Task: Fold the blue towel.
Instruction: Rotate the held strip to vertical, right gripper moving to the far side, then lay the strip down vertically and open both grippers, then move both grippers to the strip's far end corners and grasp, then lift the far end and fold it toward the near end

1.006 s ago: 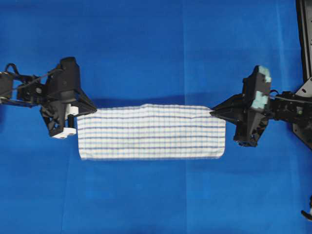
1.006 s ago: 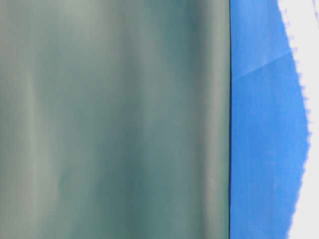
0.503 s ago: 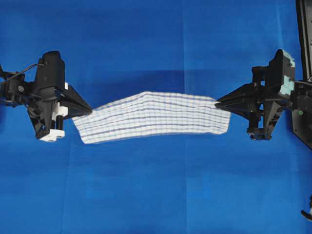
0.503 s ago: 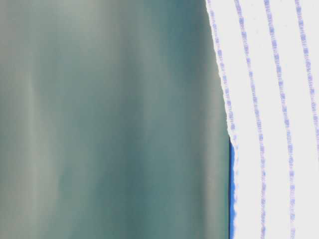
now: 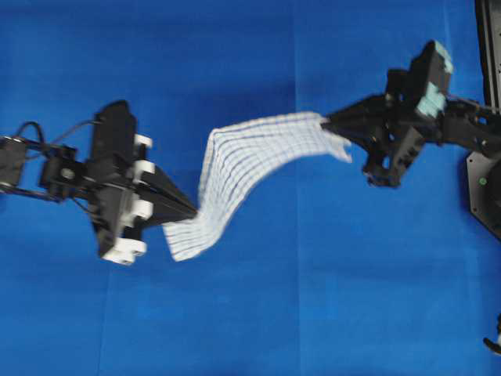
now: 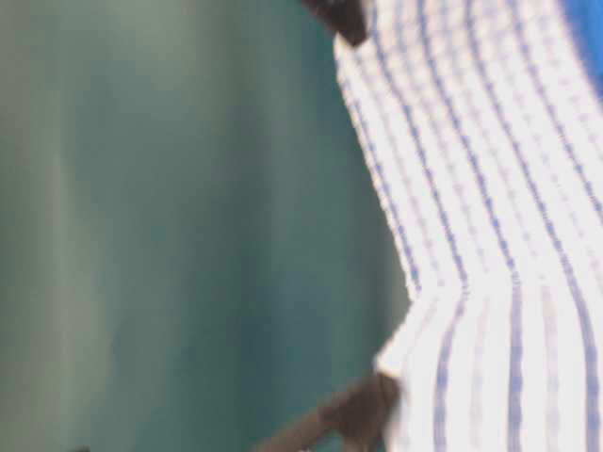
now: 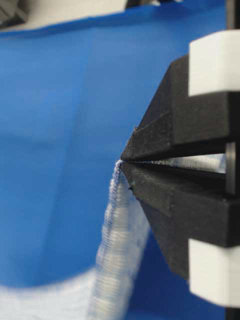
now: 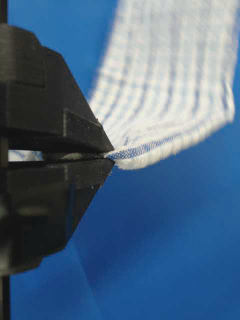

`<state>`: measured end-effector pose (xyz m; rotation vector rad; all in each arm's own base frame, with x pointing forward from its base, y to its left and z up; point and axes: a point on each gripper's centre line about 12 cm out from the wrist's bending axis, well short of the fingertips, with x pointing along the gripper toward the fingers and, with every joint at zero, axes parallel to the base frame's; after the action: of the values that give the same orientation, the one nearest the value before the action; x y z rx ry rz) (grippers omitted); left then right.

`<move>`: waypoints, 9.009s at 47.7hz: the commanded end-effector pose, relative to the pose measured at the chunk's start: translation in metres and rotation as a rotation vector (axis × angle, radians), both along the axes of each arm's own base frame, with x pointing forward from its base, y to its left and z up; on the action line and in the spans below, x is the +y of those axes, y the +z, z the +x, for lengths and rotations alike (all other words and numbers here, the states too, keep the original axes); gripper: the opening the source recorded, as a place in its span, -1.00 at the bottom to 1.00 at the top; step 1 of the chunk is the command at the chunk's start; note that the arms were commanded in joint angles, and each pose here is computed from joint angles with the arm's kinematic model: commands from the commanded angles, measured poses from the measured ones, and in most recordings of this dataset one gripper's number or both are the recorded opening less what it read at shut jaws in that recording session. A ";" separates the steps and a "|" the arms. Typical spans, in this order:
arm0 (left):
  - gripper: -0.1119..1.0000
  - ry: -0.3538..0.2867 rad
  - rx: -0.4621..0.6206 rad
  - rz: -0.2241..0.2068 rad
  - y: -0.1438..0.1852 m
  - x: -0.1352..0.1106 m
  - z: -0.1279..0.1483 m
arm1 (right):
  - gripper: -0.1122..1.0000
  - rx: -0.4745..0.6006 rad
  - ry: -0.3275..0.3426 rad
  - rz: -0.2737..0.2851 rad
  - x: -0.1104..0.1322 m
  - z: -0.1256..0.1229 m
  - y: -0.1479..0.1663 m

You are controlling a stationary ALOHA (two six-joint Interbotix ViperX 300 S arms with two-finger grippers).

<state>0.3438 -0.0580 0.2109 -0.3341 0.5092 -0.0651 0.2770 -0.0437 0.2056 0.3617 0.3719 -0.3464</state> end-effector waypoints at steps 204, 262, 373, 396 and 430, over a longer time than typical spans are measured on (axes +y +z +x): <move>0.68 0.186 -0.117 0.123 -0.020 0.064 -0.018 | 0.85 0.120 -0.050 -0.229 -0.084 0.045 0.014; 0.68 0.504 0.111 0.382 -0.115 0.231 0.001 | 0.85 0.297 -0.141 -0.216 -0.141 0.108 -0.082; -0.68 0.382 -0.027 0.446 -0.025 0.208 0.014 | -0.85 0.154 -0.117 -0.238 -0.106 0.093 -0.021; -0.68 0.145 -0.080 0.427 -0.025 0.111 0.007 | -0.85 0.109 0.040 -0.153 -0.014 0.080 -0.015; -0.68 -0.054 -0.095 0.321 -0.052 0.016 0.012 | -0.85 0.158 0.141 -0.023 0.074 0.086 -0.047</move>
<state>0.3513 -0.0354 0.1552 0.0031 0.4553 -0.0388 0.3600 0.0280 0.1538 0.2821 0.5670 -0.2375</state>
